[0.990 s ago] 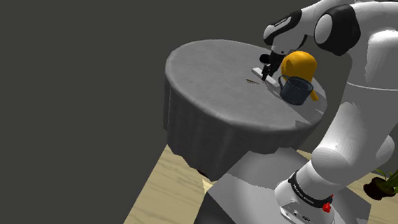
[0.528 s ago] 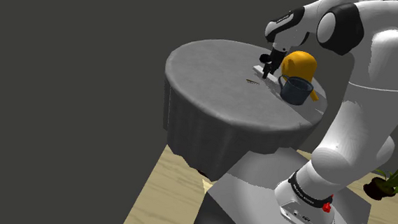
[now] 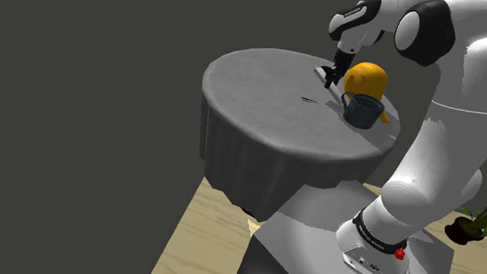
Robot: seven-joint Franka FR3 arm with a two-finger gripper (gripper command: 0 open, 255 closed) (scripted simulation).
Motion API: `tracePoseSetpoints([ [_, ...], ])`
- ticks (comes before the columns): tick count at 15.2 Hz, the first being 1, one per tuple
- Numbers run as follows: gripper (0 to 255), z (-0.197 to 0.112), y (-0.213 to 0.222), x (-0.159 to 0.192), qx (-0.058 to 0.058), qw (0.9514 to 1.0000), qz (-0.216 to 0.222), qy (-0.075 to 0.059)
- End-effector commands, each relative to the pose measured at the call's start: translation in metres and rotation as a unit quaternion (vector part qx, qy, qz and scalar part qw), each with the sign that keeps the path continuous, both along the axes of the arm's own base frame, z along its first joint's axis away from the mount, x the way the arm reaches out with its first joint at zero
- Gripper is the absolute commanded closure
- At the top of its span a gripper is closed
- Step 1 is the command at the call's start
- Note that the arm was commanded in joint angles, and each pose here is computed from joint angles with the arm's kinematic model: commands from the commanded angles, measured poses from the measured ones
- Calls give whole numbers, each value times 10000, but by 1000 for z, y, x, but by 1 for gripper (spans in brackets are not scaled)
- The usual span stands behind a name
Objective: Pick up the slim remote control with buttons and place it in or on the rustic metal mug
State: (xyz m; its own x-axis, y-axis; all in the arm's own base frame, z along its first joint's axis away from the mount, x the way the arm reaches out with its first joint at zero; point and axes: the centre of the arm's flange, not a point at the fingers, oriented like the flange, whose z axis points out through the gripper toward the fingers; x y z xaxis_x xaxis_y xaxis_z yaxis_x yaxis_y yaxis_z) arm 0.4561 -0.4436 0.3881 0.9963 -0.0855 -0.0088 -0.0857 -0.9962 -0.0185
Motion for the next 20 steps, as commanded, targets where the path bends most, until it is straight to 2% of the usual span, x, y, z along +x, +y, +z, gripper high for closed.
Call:
tracePoseSetpoints([
  [1,255,11,0,-1,-1,10000,-2,1],
  [20,255,111,0,-1,-1,10000,-2,1],
])
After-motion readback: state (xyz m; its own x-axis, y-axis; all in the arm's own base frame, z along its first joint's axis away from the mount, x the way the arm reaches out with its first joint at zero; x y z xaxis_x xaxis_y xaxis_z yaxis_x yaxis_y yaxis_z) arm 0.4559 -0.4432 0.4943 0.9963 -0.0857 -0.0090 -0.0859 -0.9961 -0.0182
